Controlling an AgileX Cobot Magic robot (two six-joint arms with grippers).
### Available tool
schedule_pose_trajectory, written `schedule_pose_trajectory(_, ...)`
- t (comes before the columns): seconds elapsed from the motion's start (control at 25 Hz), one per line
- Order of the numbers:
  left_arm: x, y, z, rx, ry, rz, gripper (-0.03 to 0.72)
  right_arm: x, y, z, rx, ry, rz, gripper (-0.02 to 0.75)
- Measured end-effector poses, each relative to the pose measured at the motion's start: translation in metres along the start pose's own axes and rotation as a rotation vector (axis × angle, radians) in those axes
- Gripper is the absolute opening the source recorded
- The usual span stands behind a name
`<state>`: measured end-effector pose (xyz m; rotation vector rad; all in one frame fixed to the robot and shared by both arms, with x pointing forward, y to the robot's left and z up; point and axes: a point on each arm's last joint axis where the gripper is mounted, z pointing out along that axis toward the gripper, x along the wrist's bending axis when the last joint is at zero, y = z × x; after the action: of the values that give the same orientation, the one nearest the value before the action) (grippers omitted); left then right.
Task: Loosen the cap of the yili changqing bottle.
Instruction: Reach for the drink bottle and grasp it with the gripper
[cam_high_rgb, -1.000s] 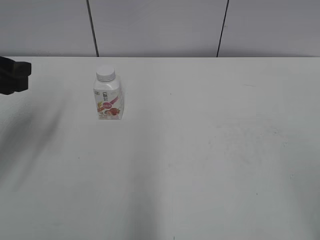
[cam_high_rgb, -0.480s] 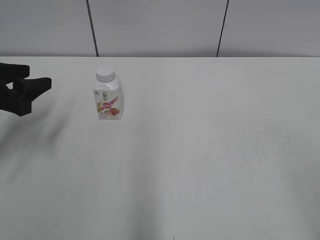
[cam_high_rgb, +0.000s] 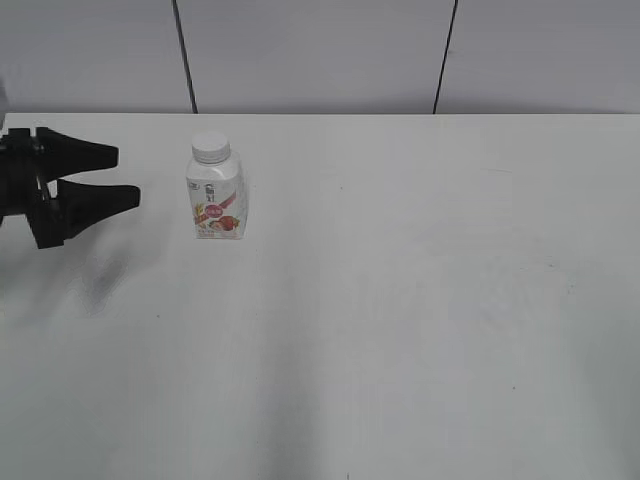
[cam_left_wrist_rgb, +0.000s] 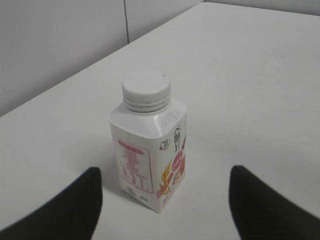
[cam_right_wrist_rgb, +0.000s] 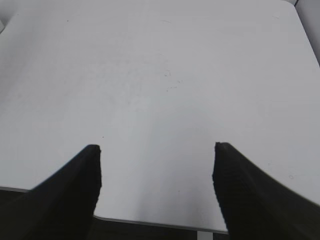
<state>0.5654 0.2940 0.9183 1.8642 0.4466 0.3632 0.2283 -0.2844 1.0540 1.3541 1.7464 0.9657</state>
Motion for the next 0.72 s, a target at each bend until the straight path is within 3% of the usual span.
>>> schedule_pose_trajectory(0.12,0.016,0.0,0.009,-0.024,-0.05,0.01,0.62,0.0,0.0,0.0,0.0,0.0,0.0,0.553)
schedule_pose_trajectory(0.2,0.028,-0.004,0.017,-0.015,-0.078,0.0,0.65,0.0,0.0,0.0,-0.001,0.0,0.0,0.553)
schedule_pose_trajectory(0.4,0.054,-0.015,0.048,0.065,-0.205,0.002,0.663,0.0,0.0,0.0,-0.002,-0.001,0.0,0.553)
schedule_pose_trajectory(0.52,0.069,-0.02,0.063,0.079,-0.228,0.002,0.661,0.0,0.0,0.0,-0.002,-0.001,0.0,0.553)
schedule_pose_trajectory(0.72,0.076,-0.033,0.082,0.092,-0.258,0.002,0.648,0.0,0.0,0.0,-0.002,-0.001,0.0,0.553)
